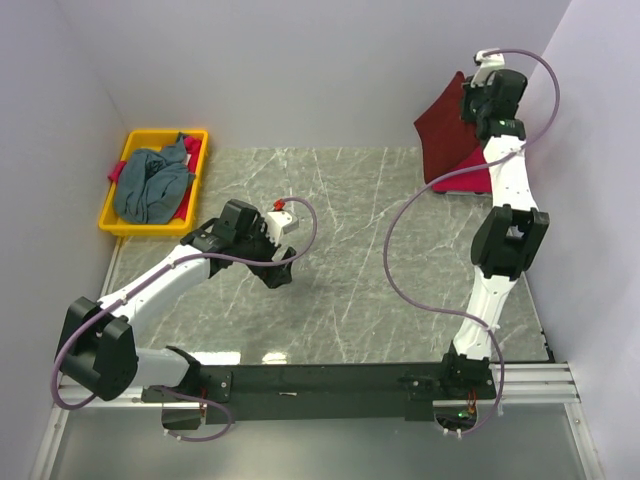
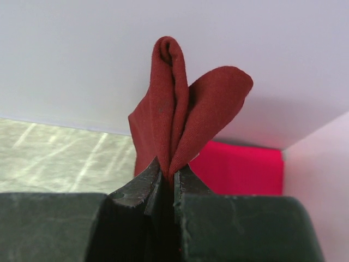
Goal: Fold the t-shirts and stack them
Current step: Neatly place the folded tshirt to the corner
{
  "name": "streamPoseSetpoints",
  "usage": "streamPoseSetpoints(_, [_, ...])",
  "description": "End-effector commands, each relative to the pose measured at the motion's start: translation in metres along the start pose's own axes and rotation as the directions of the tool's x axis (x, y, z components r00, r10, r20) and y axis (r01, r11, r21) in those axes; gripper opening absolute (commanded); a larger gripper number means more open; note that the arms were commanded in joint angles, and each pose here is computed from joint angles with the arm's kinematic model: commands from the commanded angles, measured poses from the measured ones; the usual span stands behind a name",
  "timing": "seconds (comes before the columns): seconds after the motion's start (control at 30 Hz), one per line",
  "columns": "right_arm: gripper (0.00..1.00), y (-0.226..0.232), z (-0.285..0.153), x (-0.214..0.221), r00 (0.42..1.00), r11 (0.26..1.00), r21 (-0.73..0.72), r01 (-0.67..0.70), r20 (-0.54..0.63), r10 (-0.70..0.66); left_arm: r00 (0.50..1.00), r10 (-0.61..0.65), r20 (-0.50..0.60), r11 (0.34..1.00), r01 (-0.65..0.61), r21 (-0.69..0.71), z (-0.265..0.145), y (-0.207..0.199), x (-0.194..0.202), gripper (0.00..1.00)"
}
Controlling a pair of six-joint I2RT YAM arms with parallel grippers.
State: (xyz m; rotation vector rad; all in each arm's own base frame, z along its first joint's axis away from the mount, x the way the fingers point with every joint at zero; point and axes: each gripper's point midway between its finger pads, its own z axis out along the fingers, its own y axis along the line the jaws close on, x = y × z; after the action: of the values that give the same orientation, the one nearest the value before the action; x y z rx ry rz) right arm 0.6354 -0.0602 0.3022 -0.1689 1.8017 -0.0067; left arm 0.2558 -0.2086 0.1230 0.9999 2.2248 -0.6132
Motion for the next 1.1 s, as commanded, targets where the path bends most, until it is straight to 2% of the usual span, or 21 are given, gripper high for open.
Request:
streamPoseSetpoints(0.0, [0.00,-0.028,-0.018,-0.044,0.989,0.995,0.064,0.074,0.124,-0.081,1.000,0.017,0.017,0.999,-0.018,0.032,-0.001,-0.004,-0.006,1.00])
streamPoseSetpoints(0.33, [0.00,-0.062,0.001,-0.002,0.987,0.987,0.083,0.138,0.072,-0.144,1.000,0.003,-0.013,0.998,-0.003,0.063,0.003,-0.007,-0.004,0.99])
streamPoseSetpoints(0.67, [0.00,-0.070,0.016,0.011,0.971,0.975,0.054,0.217,0.090,-0.221,0.999,-0.005,-0.032,0.998,0.007,0.070,0.006,-0.006,-0.001,0.99])
streamPoseSetpoints(1.03, [0.00,-0.091,0.035,0.035,0.948,0.946,0.110,0.305,0.061,-0.313,0.999,-0.014,-0.052,0.997,0.018,0.072,0.010,-0.006,0.004,0.99])
streamPoseSetpoints(1.07, [0.05,-0.095,0.036,0.036,0.947,0.944,0.123,0.306,0.057,-0.315,0.999,-0.012,-0.049,0.997,0.015,0.073,0.009,-0.006,0.002,0.99])
